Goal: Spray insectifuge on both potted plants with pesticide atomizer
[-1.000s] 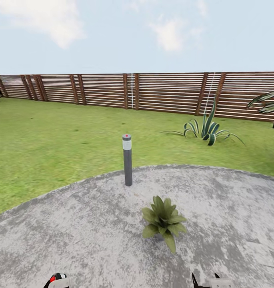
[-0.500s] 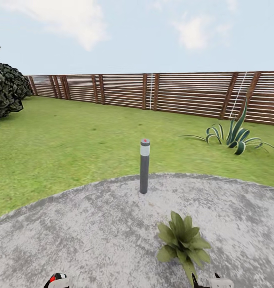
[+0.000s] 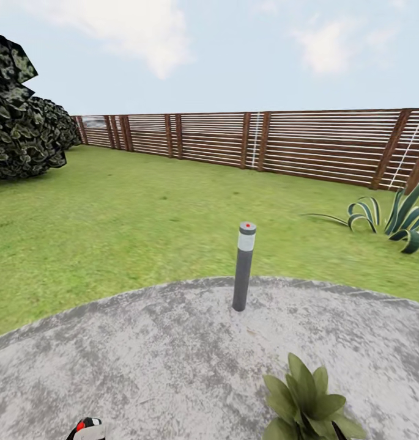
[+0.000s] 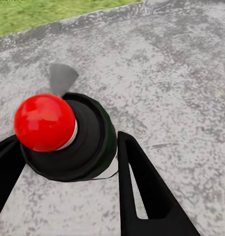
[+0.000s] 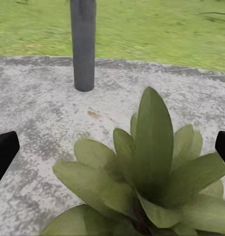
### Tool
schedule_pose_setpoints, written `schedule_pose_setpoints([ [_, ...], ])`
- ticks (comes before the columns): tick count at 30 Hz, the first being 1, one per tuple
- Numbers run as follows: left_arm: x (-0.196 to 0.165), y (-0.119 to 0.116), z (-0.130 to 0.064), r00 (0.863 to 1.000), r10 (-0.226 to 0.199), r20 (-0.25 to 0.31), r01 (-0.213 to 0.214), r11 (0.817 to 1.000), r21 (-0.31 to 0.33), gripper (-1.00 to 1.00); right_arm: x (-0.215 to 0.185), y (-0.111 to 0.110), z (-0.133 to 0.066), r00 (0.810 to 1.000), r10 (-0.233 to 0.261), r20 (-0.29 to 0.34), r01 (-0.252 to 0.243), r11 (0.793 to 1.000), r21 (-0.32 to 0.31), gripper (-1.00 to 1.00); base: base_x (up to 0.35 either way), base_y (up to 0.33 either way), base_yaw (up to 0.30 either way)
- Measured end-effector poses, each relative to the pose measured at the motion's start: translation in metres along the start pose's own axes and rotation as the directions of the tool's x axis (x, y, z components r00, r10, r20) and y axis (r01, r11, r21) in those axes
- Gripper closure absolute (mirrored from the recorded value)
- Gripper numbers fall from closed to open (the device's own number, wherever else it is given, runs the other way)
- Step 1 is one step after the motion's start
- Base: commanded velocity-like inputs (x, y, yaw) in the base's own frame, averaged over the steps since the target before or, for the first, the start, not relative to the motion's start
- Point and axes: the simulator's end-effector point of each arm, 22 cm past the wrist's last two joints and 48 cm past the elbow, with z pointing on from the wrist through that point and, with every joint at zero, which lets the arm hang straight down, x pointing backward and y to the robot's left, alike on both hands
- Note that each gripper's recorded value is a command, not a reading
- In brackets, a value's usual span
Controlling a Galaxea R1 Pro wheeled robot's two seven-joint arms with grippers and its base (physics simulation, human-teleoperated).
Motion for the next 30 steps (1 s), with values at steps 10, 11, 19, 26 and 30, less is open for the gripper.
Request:
schedule_pose_setpoints([
  [10, -0.0004, -0.0002, 0.0003, 1.000, -0.001, 0.001, 0.001, 1.000, 0.000, 1.00, -0.0003, 0.0004, -0.0017, 1.000, 0.001, 0.006, -0.001, 1.000, -0.001, -1.00, 0.295, 0.189, 0.003],
  [11, -0.0003, -0.0002, 0.0002, 1.000, 0.000, 0.001, 0.000, 1.000, 0.000, 1.00, -0.0003, 0.0004, -0.0017, 1.000, 0.001, 0.006, -0.001, 1.000, -0.001, -1.00, 0.242, 0.241, 0.000],
  [19, -0.0001, -0.0002, 0.0001, 1.000, 0.000, 0.000, 0.000, 1.000, 0.001, 1.00, -0.0002, 0.0004, -0.0017, 1.000, 0.001, 0.006, -0.001, 1.000, -0.001, -1.00, 0.235, 0.245, 0.000],
  [26, 0.0000, -0.0003, 0.0001, 1.000, 0.000, 0.000, 0.000, 1.000, 0.001, 1.00, -0.0002, 0.0004, -0.0017, 1.000, 0.001, 0.006, -0.001, 1.000, -0.001, -1.00, 0.236, 0.247, 0.000],
  [30, 0.0000, -0.0002, 0.0001, 1.000, 0.000, 0.000, 0.000, 1.000, 0.001, 1.00, -0.0003, 0.0004, -0.0017, 1.000, 0.001, 0.006, 0.000, 1.000, -0.001, -1.00, 0.236, 0.248, 0.000],
])
